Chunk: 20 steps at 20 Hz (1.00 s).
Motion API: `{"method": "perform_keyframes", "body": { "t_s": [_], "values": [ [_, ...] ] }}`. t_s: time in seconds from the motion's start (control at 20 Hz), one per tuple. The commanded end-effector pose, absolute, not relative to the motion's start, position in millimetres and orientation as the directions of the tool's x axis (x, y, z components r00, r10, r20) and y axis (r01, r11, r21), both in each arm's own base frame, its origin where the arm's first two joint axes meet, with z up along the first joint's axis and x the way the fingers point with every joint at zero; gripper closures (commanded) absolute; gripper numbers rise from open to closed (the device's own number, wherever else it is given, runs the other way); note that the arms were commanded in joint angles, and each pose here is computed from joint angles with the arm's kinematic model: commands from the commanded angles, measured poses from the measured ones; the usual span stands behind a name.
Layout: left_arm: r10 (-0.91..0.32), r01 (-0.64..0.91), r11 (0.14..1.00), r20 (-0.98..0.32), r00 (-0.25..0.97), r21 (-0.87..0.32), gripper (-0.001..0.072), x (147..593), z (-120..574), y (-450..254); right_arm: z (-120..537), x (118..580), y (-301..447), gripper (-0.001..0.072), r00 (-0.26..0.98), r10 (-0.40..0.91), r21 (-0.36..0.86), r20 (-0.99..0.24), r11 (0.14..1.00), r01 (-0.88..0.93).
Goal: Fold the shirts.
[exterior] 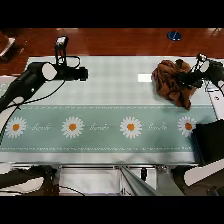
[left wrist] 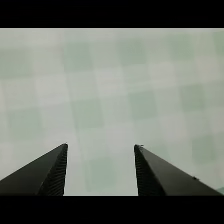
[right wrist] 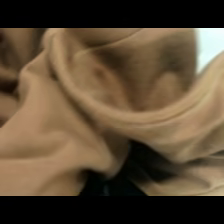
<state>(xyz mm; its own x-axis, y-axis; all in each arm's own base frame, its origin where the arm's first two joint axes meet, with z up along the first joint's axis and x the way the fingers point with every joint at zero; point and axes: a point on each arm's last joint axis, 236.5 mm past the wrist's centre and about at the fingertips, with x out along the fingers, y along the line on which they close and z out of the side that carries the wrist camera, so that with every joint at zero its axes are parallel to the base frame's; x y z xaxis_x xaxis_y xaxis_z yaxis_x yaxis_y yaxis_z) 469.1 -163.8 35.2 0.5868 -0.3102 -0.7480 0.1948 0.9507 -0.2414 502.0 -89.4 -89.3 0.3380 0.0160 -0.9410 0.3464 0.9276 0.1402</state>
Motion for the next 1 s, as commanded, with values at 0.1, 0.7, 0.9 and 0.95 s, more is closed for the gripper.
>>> {"method": "perform_keyframes", "body": {
  "t_s": [0.1, 0.7, 0.9, 0.95],
  "values": [
    [-0.265, 0.118, 0.964, -0.800, 0.538, -0.239, 0.0201, 425, 92, -99, 66, 529, -46, 0.0690, 0.601, 0.138, 0.246, -0.787, 0.964, 0.101],
    [-0.466, 0.110, 0.849, -0.634, 0.618, -0.516, 0.0201, 249, 60, -127, 470, 388, 98, 0.0690, 0.913, 0.390, 0.048, -0.120, 0.921, -0.387],
    [-0.471, 0.104, 0.842, -0.627, 0.620, -0.529, 0.0201, 252, 60, -128, 435, 329, 144, 0.0690, 0.799, 0.520, 0.018, -0.300, 0.841, -0.541],
    [-0.471, 0.103, 0.843, -0.629, 0.619, -0.529, 0.0201, 252, 60, -128, 414, 319, 158, 0.0690, 0.746, 0.553, 0.034, -0.371, 0.811, -0.584]
  ]
}}
